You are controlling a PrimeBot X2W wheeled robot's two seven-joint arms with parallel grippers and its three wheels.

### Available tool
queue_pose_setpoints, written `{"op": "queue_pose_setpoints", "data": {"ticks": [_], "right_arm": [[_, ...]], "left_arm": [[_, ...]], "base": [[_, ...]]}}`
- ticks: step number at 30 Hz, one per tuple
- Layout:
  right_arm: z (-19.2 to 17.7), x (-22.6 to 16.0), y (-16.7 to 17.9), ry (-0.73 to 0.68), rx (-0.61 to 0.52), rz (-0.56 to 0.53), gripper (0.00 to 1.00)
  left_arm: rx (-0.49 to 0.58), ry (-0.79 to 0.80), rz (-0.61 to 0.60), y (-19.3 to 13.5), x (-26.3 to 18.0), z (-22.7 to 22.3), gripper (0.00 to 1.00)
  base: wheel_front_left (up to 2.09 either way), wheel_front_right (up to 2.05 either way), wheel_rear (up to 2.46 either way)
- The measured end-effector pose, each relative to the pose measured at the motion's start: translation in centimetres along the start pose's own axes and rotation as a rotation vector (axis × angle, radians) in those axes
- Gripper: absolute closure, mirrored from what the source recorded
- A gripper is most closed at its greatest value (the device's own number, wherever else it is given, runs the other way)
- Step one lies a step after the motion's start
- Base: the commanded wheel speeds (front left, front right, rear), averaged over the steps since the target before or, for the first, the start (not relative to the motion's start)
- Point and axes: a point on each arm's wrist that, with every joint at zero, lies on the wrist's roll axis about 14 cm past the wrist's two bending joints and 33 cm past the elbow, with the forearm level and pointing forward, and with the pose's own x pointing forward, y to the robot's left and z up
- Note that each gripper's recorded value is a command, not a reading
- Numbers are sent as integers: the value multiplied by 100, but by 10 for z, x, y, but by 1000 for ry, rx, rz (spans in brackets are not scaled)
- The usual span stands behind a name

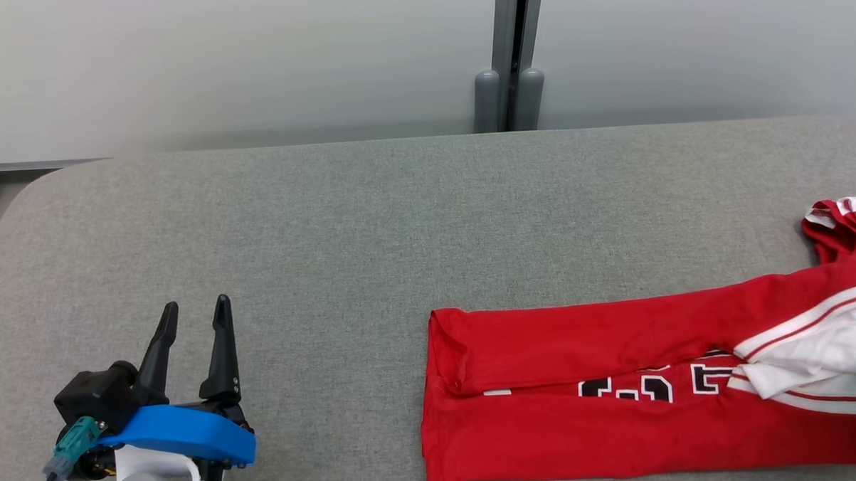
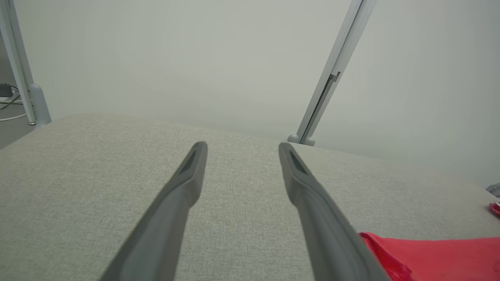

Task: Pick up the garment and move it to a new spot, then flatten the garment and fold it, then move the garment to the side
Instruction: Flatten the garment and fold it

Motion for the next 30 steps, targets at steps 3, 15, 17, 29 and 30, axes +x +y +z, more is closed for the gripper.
{"op": "queue_pose_setpoints", "data": {"ticks": [3, 15, 17, 29, 30], "right_arm": [[5, -9, 18, -3, -11, 40, 100], [-29, -48, 224, 87, -225, 631, 100], [-35, -53, 249, 93, -241, 712, 100], [-56, -36, 316, 124, -274, 868, 100], [-54, -34, 318, 119, -261, 876, 55]], "left_arm": [[5, -4, -4, -2, -3, 2, 0], [26, -5, -11, -6, -1, 8, 0], [28, -3, -12, -6, -2, 9, 0], [25, 6, -4, -3, -5, 6, 0], [25, 8, -2, -2, -6, 5, 0]], "base": [[0, 0, 0], [0, 0, 0], [0, 0, 0], [0, 0, 0], [0, 0, 0]]}}
